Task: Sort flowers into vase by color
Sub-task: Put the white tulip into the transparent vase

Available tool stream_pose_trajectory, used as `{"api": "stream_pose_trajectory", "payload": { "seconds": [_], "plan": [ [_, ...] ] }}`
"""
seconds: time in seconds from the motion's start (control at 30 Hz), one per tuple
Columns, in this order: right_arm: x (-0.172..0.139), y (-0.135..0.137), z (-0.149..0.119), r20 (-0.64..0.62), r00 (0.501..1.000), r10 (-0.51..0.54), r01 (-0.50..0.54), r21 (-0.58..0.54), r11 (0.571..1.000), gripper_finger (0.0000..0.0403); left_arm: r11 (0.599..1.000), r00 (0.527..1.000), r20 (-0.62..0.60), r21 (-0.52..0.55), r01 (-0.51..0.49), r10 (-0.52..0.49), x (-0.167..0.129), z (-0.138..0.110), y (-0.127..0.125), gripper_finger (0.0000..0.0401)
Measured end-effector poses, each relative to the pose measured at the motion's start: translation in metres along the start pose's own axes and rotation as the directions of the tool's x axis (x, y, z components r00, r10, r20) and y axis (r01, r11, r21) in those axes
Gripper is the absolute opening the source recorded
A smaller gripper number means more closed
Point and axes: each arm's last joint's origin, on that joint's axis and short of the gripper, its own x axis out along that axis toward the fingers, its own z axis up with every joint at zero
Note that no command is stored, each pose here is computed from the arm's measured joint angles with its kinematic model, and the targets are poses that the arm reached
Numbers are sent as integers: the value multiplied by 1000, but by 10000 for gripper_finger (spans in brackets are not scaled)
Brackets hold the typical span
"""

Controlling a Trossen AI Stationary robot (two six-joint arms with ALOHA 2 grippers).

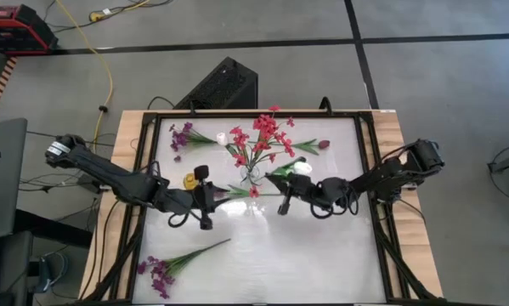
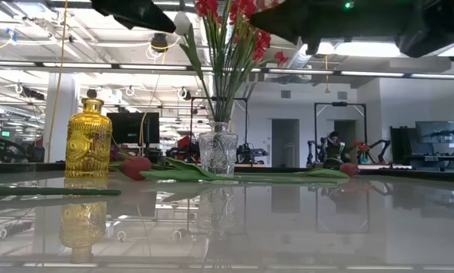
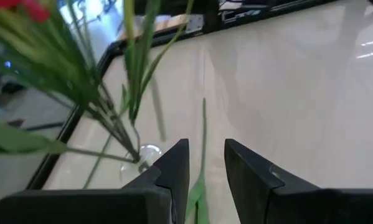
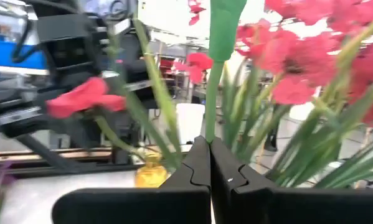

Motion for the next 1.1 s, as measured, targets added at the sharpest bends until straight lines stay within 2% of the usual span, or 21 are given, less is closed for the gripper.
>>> {"api": "stream_pose_trajectory", "payload": {
  "seconds": [0.1,0.27,0.5,0.73,0.93,1.1],
  "plan": [
    [5,-7,-1,3,1000,-18,18,-4,1000,15,999,998,62,32,-1,-1,1,-18,-4,91],
    [10,-16,-2,13,999,-30,30,12,999,15,998,968,251,-63,-4,20,-8,-56,4,91],
    [14,-23,-3,15,998,-54,53,29,998,15,993,920,390,-115,-1,46,-36,-58,22,91],
    [22,-29,-15,-9,998,-58,58,80,995,17,996,922,386,-92,15,21,-42,-60,25,91],
    [32,-26,-19,4,997,-72,72,61,996,17,996,936,347,-43,75,-55,-31,-65,16,91],
    [36,-24,-20,-38,996,-81,82,36,996,17,997,938,341,-33,77,-61,-26,-66,12,91]
  ]
}}
